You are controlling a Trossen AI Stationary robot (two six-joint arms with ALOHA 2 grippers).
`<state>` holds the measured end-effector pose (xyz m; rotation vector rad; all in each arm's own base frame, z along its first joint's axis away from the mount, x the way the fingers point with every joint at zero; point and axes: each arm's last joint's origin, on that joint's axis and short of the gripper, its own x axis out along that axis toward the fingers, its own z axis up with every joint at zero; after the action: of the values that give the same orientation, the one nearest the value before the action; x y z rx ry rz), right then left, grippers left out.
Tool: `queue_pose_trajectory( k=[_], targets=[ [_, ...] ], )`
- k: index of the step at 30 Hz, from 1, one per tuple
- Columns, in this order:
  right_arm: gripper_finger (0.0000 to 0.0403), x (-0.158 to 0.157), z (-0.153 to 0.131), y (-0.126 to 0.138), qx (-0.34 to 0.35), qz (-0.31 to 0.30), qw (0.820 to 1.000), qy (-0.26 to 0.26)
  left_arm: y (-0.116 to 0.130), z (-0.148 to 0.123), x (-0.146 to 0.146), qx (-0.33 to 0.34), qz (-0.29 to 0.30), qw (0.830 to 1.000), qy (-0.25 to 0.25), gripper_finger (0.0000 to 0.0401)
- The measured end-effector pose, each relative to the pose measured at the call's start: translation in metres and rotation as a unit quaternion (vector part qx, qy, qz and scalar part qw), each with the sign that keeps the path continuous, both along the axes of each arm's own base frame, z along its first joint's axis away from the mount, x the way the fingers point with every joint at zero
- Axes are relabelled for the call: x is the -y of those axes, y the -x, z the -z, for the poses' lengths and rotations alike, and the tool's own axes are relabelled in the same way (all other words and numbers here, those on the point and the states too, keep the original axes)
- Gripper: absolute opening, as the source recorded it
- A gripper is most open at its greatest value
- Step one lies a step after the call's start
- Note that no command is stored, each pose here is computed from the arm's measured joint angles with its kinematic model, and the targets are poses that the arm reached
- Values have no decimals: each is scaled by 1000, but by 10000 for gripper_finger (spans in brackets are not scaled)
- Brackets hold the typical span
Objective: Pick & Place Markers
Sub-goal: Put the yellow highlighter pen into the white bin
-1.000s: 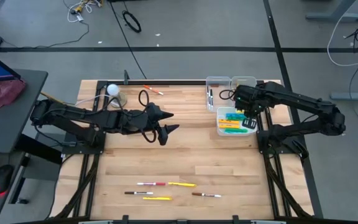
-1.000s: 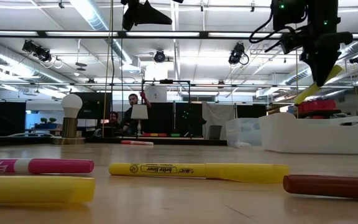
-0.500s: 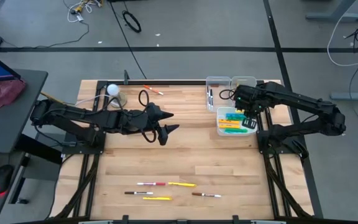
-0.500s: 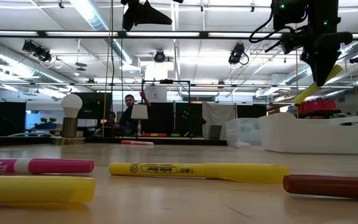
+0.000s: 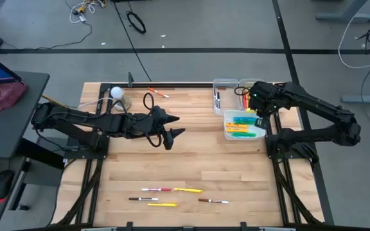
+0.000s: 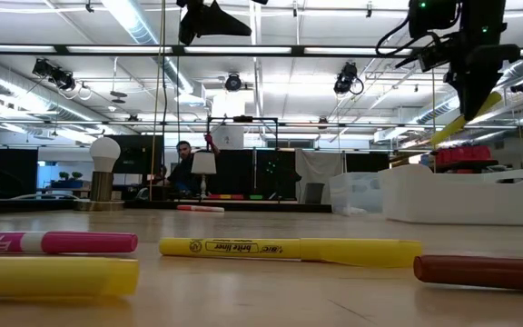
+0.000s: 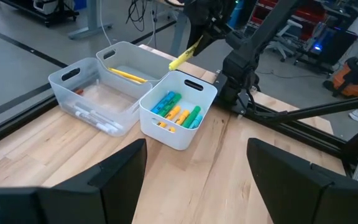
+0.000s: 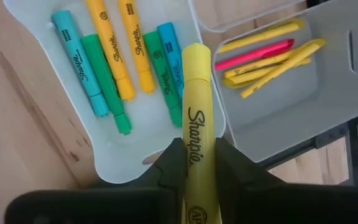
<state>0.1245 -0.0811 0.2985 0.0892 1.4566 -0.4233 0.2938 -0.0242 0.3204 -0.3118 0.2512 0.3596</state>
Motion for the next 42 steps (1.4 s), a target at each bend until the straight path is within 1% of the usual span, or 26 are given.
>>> queue_pose_trajectory(
  k=[5,9,12,15,17,20,25,31,36,39,42],
  targets=[
    [53,2,-2,7,21,18,1000,-14,0,0,0,0,0,1000,0,282],
    [52,2,1,7,28,-2,999,-33,0,0,0,0,0,1000,0,282],
    [52,1,17,7,13,-12,998,-62,0,0,0,0,0,1000,0,282],
    [52,0,42,7,1,0,997,-79,0,0,0,0,0,1000,0,282],
    [52,1,55,5,11,9,997,-80,0,0,0,0,0,1000,0,282],
    [53,2,72,2,35,1,995,-92,0,0,0,0,0,1000,0,282],
    [53,8,81,-7,49,-34,995,-81,0,0,0,0,0,1000,0,282],
    [56,19,90,-24,67,-56,994,-64,0,0,0,0,0,1000,0,282],
    [78,28,106,-37,50,-58,995,-70,0,0,0,0,0,1000,0,282],
    [102,31,115,-42,37,-51,995,-81,0,0,0,0,0,1000,0,282],
    [132,32,118,-42,31,-29,995,-90,0,0,0,0,0,1000,0,282]
  ],
)
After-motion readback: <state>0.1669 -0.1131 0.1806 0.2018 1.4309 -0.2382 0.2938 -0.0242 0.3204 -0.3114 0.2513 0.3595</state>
